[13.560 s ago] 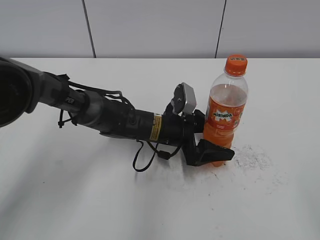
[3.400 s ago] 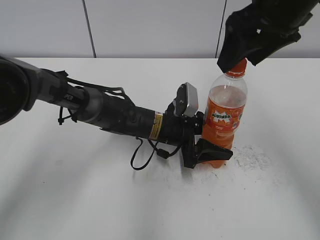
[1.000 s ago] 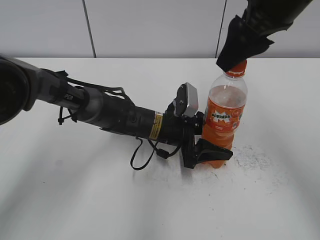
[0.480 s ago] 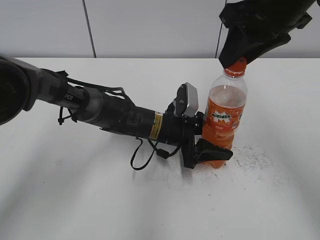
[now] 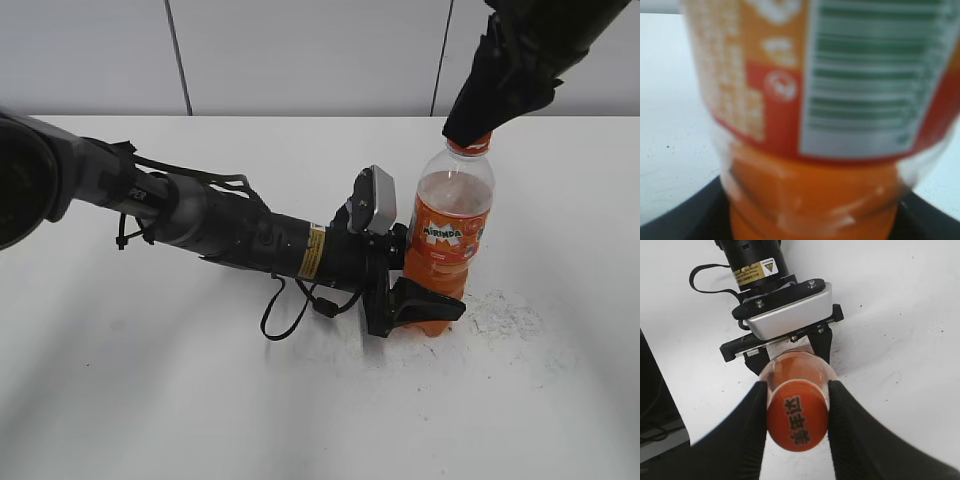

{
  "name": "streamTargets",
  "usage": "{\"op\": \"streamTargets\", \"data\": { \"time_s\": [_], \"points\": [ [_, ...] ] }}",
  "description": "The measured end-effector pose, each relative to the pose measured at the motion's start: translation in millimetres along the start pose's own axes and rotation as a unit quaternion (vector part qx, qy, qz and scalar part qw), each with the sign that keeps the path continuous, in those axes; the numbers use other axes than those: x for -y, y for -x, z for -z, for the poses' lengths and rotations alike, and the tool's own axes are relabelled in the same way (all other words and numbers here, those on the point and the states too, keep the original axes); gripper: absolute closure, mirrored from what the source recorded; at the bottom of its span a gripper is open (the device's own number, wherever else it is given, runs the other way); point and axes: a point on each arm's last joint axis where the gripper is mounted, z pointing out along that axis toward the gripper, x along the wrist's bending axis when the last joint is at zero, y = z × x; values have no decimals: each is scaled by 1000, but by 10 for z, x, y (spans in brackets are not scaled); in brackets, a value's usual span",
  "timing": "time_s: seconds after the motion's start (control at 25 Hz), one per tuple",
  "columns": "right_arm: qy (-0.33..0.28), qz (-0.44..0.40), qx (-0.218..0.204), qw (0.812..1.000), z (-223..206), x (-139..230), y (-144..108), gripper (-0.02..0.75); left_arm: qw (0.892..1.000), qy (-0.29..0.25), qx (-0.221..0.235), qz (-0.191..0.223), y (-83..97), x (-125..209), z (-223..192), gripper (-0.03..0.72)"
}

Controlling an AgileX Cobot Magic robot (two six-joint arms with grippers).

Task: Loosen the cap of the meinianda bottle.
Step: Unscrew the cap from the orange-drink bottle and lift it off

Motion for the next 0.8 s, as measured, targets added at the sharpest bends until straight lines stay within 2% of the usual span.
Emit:
{"op": "streamTargets", "data": {
  "time_s": [0.08, 0.16, 0.24, 0.28, 0.4, 0.56, 0.72, 0.8],
  "points": [
    [0, -4, 0, 1000, 0, 0, -1, 468, 1000, 0, 0, 0, 0, 0, 0, 177],
    [4, -35, 5, 999, 0, -8, 10, 433, 1000, 0, 0, 0, 0, 0, 0, 177],
    [13, -86, 14, 996, 1, -21, 27, 352, 1000, 0, 0, 0, 0, 0, 0, 177],
    [20, -131, 21, 991, 1, -31, 42, 282, 1000, 0, 0, 0, 1, -1, 0, 177],
    [22, -243, 26, 969, 2, -27, 55, 204, 1000, 0, 1, 0, 1, 0, 0, 177],
    [1, -359, 14, 933, 0, 8, 24, 188, 1000, 0, 1, 0, 1, 0, 0, 177],
    [-3, -385, 12, 923, 0, 13, 17, 190, 1000, 0, 1, 0, 1, 0, 0, 177],
    [-3, -386, 12, 923, 0, 14, 18, 257, 1000, 0, 1, 0, 1, 0, 0, 177]
  ]
}}
